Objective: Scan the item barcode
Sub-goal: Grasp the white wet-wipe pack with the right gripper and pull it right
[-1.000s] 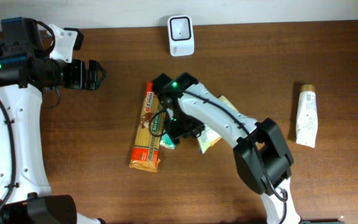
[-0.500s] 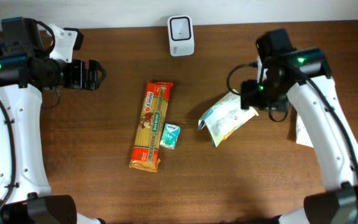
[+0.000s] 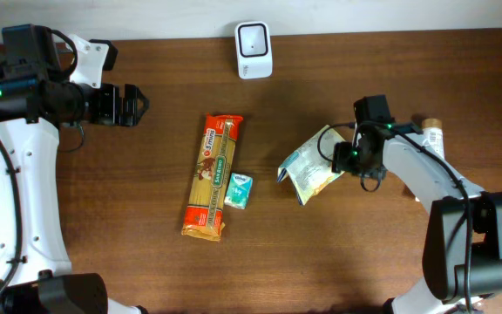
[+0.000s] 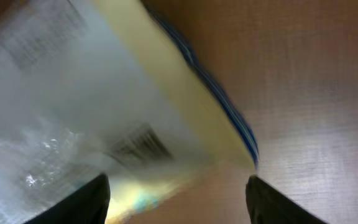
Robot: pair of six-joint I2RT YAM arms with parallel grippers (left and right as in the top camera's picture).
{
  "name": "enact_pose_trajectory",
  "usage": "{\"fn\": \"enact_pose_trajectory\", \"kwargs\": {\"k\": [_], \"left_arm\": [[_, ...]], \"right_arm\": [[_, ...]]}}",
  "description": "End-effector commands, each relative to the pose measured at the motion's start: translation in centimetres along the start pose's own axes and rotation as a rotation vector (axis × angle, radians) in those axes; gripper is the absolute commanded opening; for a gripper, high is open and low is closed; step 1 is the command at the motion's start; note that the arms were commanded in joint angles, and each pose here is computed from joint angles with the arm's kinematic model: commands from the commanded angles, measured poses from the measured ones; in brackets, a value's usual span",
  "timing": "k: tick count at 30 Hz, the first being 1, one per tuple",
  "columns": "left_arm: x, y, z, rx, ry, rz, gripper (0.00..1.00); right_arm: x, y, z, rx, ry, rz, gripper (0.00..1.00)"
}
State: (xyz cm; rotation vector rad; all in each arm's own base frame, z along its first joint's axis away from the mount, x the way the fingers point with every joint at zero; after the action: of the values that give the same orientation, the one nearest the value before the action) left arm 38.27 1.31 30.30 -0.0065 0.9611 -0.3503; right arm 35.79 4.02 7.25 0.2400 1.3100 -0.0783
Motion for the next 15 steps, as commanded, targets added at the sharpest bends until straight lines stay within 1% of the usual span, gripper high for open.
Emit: {"fn": "enact_pose_trajectory", "kwargs": {"k": [1, 2, 3, 5, 8, 9, 10, 11, 13, 15], "left_arm": [[0.0, 0.0, 0.1, 0.014, -0.003, -0.009, 0.99], [0.0, 0.0, 0.1, 0.013, -0.003, -0.009, 0.99], [0.0, 0.0, 0.1, 0.013, -0.003, -0.009, 0.99], [0.0, 0.0, 0.1, 0.014, -0.003, -0.009, 0.99], [0.0, 0.0, 0.1, 0.013, -0.003, -0.009, 0.99], [0.0, 0.0, 0.1, 0.014, -0.003, -0.009, 0.99], [0.0, 0.0, 0.1, 0.014, -0.003, -0.009, 0.99], [0.0, 0.0, 0.1, 0.014, -0.003, -0.009, 0.99], [0.0, 0.0, 0.1, 0.014, -0.003, -0.009, 0.99], [0.0, 0.0, 0.1, 0.014, -0.003, -0.009, 0.99]], "right_arm": [[-0.2, 1.3, 2.8, -0.045, -0.127, 0.072, 0.69], [-0.4, 2.2, 3.8, -0.080, -0.178, 0.127, 0.69], [-1.0, 3.9, 4.9, -0.151, -0.232, 0.232, 0.69], [-1.9, 6.1, 5.6, -0.196, -0.272, 0.392, 0.69], [-3.3, 9.5, 4.5, -0.245, -0.215, 0.539, 0.69], [-3.4, 11.5, 3.4, -0.257, -0.181, 0.568, 0.69], [-3.2, 13.3, 2.1, -0.255, -0.144, 0.579, 0.68], [-2.8, 14.7, 1.0, -0.238, -0.120, 0.553, 0.65], [-1.8, 16.3, -0.8, -0.209, -0.083, 0.492, 0.65], [-0.7, 16.7, -2.8, -0.170, -0.013, 0.427, 0.65]]}}
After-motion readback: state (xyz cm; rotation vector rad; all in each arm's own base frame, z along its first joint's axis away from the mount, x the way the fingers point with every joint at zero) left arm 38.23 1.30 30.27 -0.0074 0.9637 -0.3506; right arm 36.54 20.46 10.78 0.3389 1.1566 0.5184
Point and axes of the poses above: each gripper's point midway between its finger pads, its own x axis out along the fingers, its own y axis along the line the jaws close on, z = x × y, the point moved 4 cm from there along -x, back along the fingers, and after that the axes turned 2 degrees about x, right-handed, at the moved point
